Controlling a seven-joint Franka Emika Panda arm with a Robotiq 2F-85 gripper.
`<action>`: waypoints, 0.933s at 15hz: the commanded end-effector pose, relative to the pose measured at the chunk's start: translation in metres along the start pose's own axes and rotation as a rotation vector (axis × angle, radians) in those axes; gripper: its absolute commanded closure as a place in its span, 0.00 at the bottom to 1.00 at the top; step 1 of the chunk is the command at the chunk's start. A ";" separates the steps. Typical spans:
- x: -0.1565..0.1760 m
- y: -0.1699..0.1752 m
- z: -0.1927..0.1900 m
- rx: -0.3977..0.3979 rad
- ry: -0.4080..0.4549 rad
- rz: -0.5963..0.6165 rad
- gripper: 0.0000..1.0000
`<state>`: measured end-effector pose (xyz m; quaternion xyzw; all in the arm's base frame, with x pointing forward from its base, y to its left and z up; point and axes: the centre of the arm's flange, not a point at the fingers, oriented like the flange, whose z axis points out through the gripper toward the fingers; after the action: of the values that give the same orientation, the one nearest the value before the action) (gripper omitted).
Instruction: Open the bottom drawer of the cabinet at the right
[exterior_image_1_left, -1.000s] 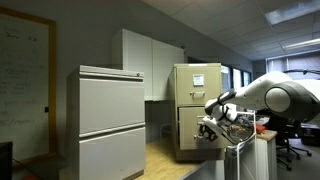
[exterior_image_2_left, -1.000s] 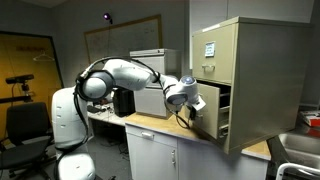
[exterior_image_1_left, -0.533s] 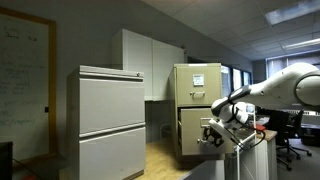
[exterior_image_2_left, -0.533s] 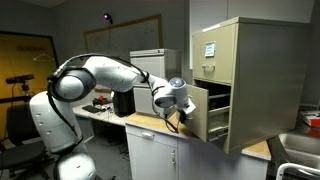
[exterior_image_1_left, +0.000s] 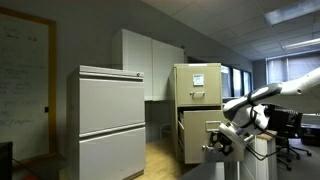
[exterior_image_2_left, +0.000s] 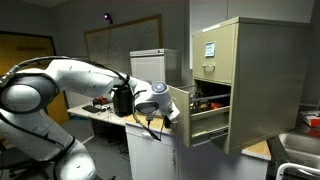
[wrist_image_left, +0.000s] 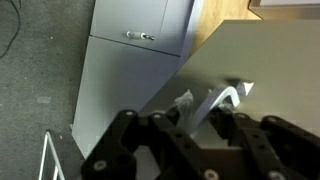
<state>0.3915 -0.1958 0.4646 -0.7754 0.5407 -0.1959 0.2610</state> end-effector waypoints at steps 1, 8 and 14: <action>-0.077 0.034 0.014 -0.060 -0.105 -0.114 0.45; -0.114 0.026 -0.020 -0.131 0.056 -0.244 0.00; -0.165 -0.026 -0.077 -0.142 0.341 -0.338 0.00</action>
<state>0.3302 -0.0969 0.4938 -0.8347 0.4710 -0.2694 0.0945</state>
